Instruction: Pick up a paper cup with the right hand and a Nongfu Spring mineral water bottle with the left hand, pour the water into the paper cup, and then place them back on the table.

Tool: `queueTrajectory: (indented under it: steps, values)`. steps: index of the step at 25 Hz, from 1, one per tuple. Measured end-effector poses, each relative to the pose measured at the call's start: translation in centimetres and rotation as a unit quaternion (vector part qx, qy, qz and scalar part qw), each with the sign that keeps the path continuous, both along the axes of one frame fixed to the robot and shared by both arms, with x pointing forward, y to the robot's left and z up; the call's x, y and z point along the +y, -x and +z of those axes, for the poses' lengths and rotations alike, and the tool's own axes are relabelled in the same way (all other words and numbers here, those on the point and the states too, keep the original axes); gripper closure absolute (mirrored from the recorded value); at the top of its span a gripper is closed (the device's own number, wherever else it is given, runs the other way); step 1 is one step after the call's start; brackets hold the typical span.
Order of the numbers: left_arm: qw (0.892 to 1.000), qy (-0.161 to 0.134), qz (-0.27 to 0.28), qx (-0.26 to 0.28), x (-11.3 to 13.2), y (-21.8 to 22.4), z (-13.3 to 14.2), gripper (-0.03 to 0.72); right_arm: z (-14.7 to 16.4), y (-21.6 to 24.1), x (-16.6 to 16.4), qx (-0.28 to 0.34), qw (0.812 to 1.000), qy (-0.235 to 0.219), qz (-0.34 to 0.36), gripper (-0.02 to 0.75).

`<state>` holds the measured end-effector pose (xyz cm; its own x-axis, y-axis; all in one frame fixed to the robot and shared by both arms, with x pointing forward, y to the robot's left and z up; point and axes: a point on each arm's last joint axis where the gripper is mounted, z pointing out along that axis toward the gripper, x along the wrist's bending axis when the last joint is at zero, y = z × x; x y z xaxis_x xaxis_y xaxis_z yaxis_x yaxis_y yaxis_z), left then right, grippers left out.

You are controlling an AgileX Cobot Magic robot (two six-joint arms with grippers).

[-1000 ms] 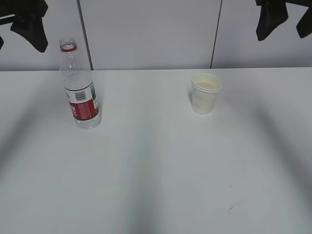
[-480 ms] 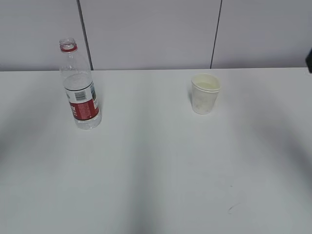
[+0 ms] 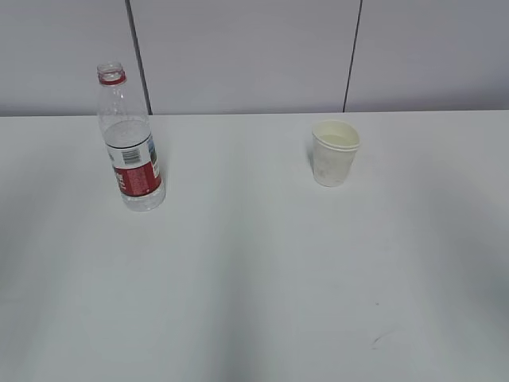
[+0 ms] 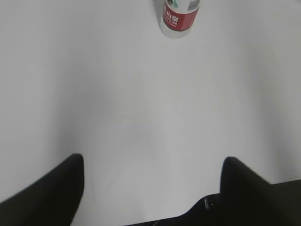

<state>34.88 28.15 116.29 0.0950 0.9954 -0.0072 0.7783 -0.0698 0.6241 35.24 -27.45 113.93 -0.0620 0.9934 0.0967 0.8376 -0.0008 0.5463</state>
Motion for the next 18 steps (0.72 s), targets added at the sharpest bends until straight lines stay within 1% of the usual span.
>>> queueTrajectory:
  steps: [4,7,13,18]
  values:
    - [0.999,0.001,0.003,-0.036,1.0,3.0,-0.3,0.144,-0.5,3.2,-0.7,-0.039,0.999,0.0,0.011,0.149]
    - [0.998,0.007,0.003,-0.06,1.5,5.1,-0.8,0.144,-1.1,5.5,-1.2,-0.068,0.998,0.0,0.018,0.149]
    - [0.996,0.015,0.004,-0.091,2.4,8.5,-3.3,0.144,-3.6,9.5,-2.0,-0.117,0.993,-0.008,0.02,0.149]
    - [0.992,0.025,0.005,-0.127,3.1,11.3,-5.6,0.144,-5.7,12.1,-2.6,-0.183,0.983,-0.02,0.019,0.15]
